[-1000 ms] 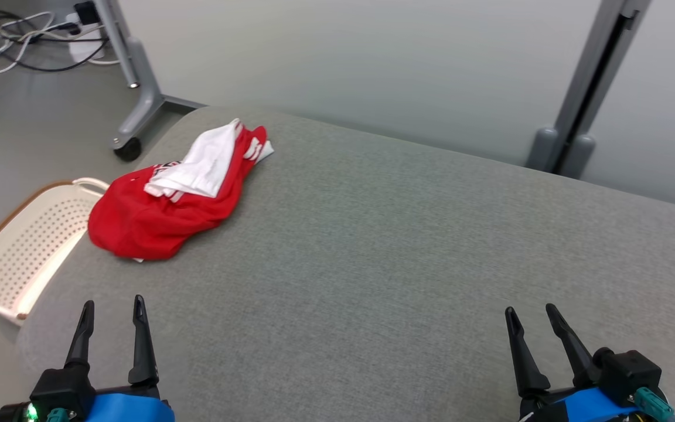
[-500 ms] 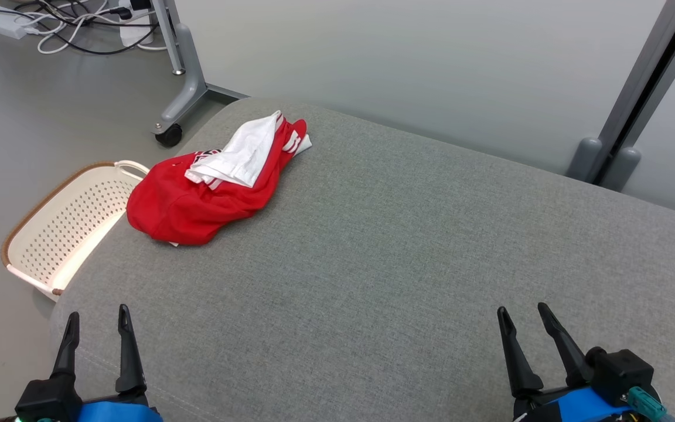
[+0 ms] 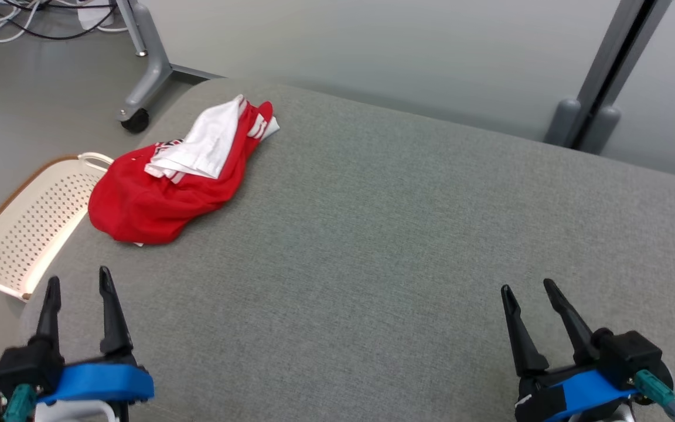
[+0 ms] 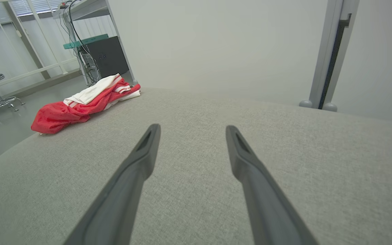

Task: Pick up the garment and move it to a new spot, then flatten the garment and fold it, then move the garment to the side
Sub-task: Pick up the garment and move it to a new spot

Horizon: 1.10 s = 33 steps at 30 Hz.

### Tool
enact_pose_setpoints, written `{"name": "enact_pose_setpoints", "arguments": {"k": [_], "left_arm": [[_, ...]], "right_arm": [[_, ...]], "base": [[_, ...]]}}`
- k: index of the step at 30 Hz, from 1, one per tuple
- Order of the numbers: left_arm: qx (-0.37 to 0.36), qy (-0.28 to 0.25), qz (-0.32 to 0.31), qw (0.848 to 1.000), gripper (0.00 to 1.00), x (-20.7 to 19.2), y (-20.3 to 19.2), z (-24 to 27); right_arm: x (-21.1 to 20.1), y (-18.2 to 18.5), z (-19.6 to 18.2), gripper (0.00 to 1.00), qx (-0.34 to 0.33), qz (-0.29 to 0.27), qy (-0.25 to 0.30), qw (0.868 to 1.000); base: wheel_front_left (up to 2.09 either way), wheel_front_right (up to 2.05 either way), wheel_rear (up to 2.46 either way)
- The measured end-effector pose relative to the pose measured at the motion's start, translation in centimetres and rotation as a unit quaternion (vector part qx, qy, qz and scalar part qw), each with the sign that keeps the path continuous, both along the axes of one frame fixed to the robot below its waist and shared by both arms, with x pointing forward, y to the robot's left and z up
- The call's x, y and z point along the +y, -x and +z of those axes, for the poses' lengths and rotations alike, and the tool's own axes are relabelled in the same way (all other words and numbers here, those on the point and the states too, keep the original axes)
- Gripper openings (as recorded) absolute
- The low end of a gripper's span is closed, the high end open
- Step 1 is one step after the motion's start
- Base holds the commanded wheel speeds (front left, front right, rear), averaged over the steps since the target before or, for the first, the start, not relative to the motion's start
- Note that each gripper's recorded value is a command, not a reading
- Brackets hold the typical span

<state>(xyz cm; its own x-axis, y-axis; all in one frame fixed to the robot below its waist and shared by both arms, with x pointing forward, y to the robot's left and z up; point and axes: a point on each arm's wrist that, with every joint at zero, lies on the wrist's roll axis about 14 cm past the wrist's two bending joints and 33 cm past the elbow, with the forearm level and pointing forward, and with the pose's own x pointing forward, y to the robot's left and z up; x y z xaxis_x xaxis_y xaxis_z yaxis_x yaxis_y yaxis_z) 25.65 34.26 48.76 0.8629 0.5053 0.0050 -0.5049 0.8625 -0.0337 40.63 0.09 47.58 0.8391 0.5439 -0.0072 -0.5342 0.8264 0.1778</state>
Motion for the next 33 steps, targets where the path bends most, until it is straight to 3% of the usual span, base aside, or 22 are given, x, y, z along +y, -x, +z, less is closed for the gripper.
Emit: {"name": "enact_pose_setpoints", "arguments": {"k": [12, 17, 26, 33], "left_arm": [[-0.042, -0.049, -0.045, 0.997, 1.0, 2.4, -14.0, 4.3], [-0.022, -0.054, -0.054, 0.997, 1.0, 3.3, -18.9, 3.1], [0.099, -0.011, -0.055, 0.993, 1.0, 6.0, -23.9, -4.5], [0.226, 0.08, -0.034, 0.97, 1.0, 6.7, -23.2, -11.1]], "right_arm": [[-5.1, -4.5, 0.5, 1.0, -0.03, -0.061, 0.03, 0.997], [-7.9, -5.9, 0.3, 1.0, -0.031, -0.095, 0.047, 0.994], [-11.6, -7.4, -1.9, 1.0, -0.01, -0.132, 0.087, 0.987], [-12.7, -7.9, -2.8, 1.0, -0.004, -0.144, 0.1, 0.985]], "base": [[0.0, 0.0, 0.0], [0.0, 0.0, 0.0], [0.0, 0.0, 0.0], [0.0, 0.0, 0.0]]}}
